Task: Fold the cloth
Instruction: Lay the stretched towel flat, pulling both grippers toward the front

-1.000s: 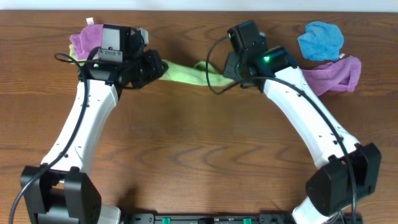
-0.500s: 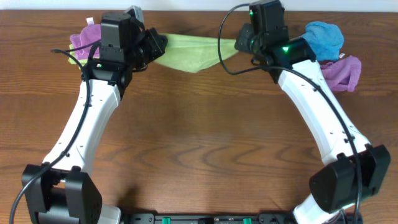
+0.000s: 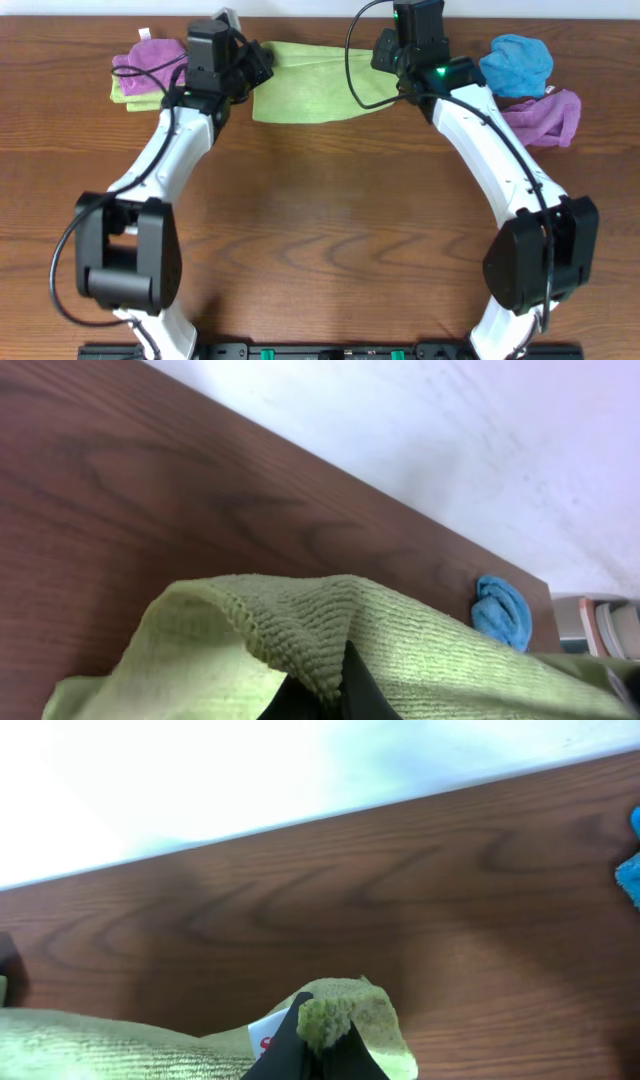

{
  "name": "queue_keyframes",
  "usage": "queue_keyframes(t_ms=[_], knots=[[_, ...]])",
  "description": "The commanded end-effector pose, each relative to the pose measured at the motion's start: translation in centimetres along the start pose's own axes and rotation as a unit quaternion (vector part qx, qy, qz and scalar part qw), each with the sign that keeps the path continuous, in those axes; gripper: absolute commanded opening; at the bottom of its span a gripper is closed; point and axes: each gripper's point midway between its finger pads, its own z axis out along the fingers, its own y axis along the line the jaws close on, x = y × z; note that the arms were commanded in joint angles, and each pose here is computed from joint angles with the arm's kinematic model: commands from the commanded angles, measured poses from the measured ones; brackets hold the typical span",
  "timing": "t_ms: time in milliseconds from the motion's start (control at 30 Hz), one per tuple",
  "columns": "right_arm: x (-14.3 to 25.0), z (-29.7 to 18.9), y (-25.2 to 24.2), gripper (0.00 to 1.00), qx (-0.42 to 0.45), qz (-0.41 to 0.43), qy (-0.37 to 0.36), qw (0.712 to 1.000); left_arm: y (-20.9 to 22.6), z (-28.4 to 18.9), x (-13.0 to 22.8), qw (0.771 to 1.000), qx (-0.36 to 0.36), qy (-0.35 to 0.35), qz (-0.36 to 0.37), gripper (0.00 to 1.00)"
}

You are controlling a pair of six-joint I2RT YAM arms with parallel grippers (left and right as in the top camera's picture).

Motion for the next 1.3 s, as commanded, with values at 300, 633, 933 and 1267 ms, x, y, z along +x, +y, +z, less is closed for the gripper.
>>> queue_keyframes(t_ms=[300,633,933,1267], knots=[[-1.2,-3.3,-3.5,0.02,0.086,-0.030,0.041,0.995,-1.5,-3.2,-2.5,0.998,-0.038,0.026,0.038,0.06],[4.9,-5.7,-5.4,0.01,0.129,-0.053,0.171,0.975,0.3,-7.0,2.0,0.987,-0.099,0.122,0.038,0.06],[8.6,-7.4,-5.3,0.01,0.115,-0.052,0.259,0.958,2.3,-9.1,6.3,0.966,-0.139,0.217,0.028,0.06],[12.9,-9.1,-5.7,0.01,0.138,-0.082,0.328,0.931,4.3,-10.8,11.1,0.938,-0.181,0.296,0.011,0.06]])
